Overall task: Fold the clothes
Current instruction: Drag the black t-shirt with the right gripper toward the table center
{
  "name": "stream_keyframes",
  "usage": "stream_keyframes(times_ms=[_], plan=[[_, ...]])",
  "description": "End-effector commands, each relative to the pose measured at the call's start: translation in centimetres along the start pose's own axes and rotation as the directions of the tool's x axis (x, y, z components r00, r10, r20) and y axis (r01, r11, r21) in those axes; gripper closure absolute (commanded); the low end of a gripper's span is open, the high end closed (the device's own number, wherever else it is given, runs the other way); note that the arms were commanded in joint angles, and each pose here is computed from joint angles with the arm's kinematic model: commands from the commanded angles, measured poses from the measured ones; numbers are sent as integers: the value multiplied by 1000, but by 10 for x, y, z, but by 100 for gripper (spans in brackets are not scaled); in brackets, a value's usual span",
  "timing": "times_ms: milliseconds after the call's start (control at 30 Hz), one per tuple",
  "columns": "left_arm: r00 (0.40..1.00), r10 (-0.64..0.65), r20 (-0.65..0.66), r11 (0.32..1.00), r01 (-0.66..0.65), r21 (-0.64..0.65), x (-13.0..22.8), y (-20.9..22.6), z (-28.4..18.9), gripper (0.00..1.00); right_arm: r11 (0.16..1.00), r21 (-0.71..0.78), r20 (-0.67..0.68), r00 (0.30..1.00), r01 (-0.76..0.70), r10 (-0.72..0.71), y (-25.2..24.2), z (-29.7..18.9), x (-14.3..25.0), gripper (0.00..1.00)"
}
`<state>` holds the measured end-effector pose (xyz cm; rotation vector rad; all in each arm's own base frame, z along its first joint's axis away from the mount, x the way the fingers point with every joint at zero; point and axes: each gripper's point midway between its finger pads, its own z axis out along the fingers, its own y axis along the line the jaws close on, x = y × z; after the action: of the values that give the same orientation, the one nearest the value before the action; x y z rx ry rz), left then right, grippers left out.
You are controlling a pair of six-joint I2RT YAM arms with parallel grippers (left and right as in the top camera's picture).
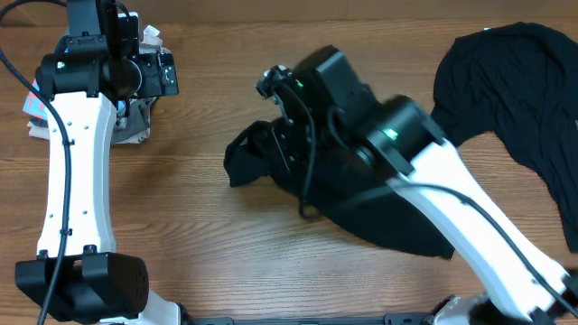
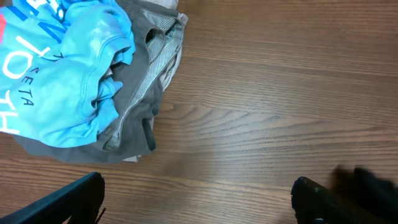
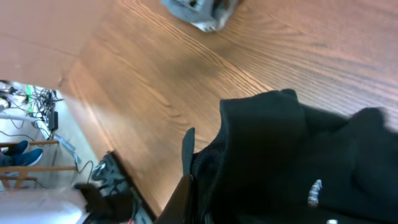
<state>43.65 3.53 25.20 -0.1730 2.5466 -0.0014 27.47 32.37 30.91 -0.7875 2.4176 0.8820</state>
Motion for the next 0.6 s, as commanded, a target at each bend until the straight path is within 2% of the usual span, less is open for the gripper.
stream_keyframes(times_ms=[0, 133, 267, 333, 433, 533, 567], plan=[[995, -21, 100, 1000, 20, 16, -16, -3, -38, 2, 997, 64, 44, 998, 44, -47, 3, -13, -6, 96], [989, -22, 147, 1000, 20, 11, -19, -1, -59, 2, 983, 168, 35, 997, 69, -76, -27, 23, -16, 96], [985, -33, 169, 999, 37, -24, -18, 5, -72, 2, 962, 254, 91, 987, 102, -129, -60, 70, -46, 96], [985, -37, 167, 998, 45, -47, -16, 9, -75, 2, 945, 314, 142, 980, 89, -139, -84, 89, -64, 96], [985, -47, 164, 996, 58, -65, -14, 13, -76, 2, 889, 437, 243, 935, 134, -260, -131, 121, -105, 96], [986, -55, 160, 996, 66, -63, -13, 13, -76, 2, 859, 507, 363, 886, 72, -289, -172, 142, -136, 96], [986, -55, 157, 996, 66, -64, -12, 13, -76, 2, 857, 513, 397, 869, 56, -294, -184, 147, -143, 88]])
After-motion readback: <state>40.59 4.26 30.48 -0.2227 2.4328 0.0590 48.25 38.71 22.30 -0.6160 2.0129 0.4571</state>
